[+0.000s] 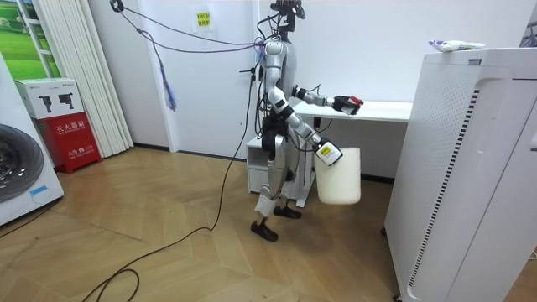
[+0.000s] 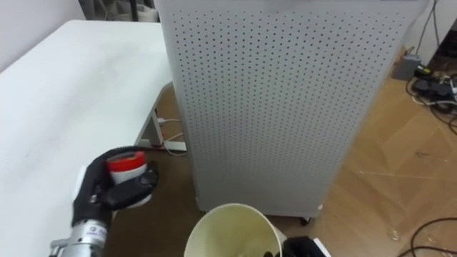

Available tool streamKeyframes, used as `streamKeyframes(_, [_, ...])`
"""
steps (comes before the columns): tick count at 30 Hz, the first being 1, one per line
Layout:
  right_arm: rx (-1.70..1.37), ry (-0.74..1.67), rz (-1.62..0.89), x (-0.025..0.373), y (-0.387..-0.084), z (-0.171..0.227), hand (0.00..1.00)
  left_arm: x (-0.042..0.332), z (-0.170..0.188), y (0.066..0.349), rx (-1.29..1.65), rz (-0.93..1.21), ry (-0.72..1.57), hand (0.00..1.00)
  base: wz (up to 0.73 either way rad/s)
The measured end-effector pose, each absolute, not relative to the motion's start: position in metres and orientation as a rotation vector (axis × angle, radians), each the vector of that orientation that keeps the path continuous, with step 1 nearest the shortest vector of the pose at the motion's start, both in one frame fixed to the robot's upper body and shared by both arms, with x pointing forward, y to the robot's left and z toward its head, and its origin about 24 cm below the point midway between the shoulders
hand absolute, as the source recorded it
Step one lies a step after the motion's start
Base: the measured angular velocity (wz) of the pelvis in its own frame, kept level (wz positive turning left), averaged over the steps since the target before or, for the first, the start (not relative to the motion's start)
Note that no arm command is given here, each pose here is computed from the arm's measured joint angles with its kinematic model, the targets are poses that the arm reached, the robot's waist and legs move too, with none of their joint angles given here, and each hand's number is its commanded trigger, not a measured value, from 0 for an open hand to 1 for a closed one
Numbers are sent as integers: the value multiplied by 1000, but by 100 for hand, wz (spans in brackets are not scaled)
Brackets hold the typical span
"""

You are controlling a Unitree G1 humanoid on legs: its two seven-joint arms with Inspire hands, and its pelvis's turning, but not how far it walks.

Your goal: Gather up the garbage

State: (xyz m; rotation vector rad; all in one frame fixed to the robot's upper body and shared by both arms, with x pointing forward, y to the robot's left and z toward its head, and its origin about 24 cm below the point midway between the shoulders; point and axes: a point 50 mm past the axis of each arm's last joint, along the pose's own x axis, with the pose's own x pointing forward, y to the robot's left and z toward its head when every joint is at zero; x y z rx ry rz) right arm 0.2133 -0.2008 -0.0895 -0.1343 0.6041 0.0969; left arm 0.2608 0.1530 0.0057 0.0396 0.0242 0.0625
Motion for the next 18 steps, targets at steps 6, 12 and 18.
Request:
streamKeyframes(6, [-147, 559, 59, 219, -201, -82, 100, 258, 7, 131, 36, -104, 18, 100, -7])
streamKeyframes(12, [-141, 545, 41, 224, -201, -79, 100, 255, 7, 119, 25, -221, 22, 100, -12])
streamKeyframes(18, [-135, 544, 55, 225, -200, -79, 100, 252, 4, 109, 29, -317, 33, 62, -9])
